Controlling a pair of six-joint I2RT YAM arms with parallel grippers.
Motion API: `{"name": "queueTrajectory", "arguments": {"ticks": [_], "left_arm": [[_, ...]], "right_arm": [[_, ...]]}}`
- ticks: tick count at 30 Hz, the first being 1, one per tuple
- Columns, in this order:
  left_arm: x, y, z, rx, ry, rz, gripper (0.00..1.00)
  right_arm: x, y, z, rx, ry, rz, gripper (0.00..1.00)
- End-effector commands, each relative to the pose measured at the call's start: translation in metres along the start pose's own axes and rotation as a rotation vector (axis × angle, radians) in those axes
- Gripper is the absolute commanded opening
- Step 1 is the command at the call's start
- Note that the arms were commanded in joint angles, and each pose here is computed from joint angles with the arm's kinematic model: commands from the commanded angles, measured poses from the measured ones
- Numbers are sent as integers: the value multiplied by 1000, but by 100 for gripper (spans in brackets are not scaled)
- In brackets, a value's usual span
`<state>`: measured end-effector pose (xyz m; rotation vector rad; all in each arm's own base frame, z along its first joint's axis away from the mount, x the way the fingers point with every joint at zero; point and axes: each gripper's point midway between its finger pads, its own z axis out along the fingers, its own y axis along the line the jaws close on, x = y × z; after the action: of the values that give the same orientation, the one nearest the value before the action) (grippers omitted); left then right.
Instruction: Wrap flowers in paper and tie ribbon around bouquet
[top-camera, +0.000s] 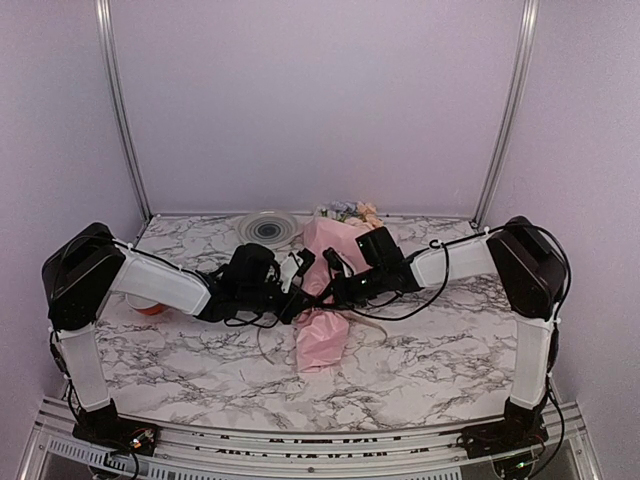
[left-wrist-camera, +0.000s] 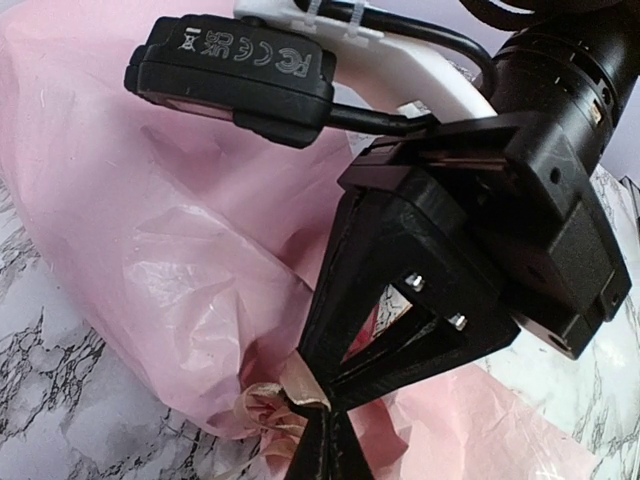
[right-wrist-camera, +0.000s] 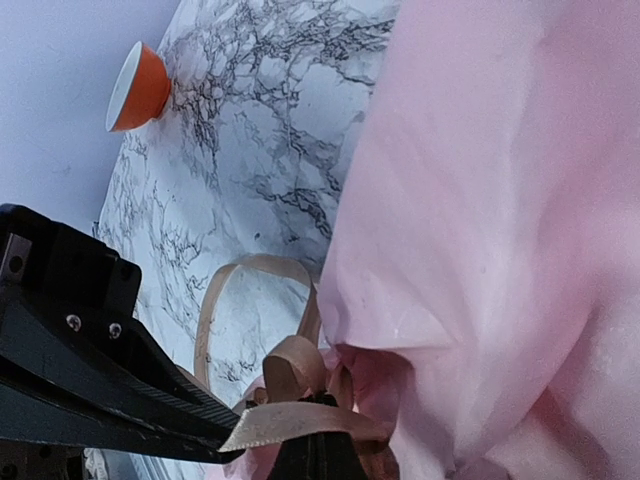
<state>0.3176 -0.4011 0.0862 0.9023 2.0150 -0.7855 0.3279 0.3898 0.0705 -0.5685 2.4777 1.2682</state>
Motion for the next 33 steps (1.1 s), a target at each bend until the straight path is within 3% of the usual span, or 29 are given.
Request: {"name": "queueTrajectory", "arguments": {"ticks": [1,12,17,26,33], "left_arm": [[13,-5,6,29,1,-10,0],[32,4,17,-15,41,-5,0],[36,8,19,-30,50,-1,0],[38,10,19,-42,55,4,0],[37,12,18,-53,50,-3,0]], "right_arm": [[-11,-2,1,3,-46,15,0],[-4,1,-7,-23,-36,41,0],[-3,8,-16,-25,-30,24,6],[19,31,-41,-60,92,-24,8],[-34,25,-55,-45,53,-167,9]]}}
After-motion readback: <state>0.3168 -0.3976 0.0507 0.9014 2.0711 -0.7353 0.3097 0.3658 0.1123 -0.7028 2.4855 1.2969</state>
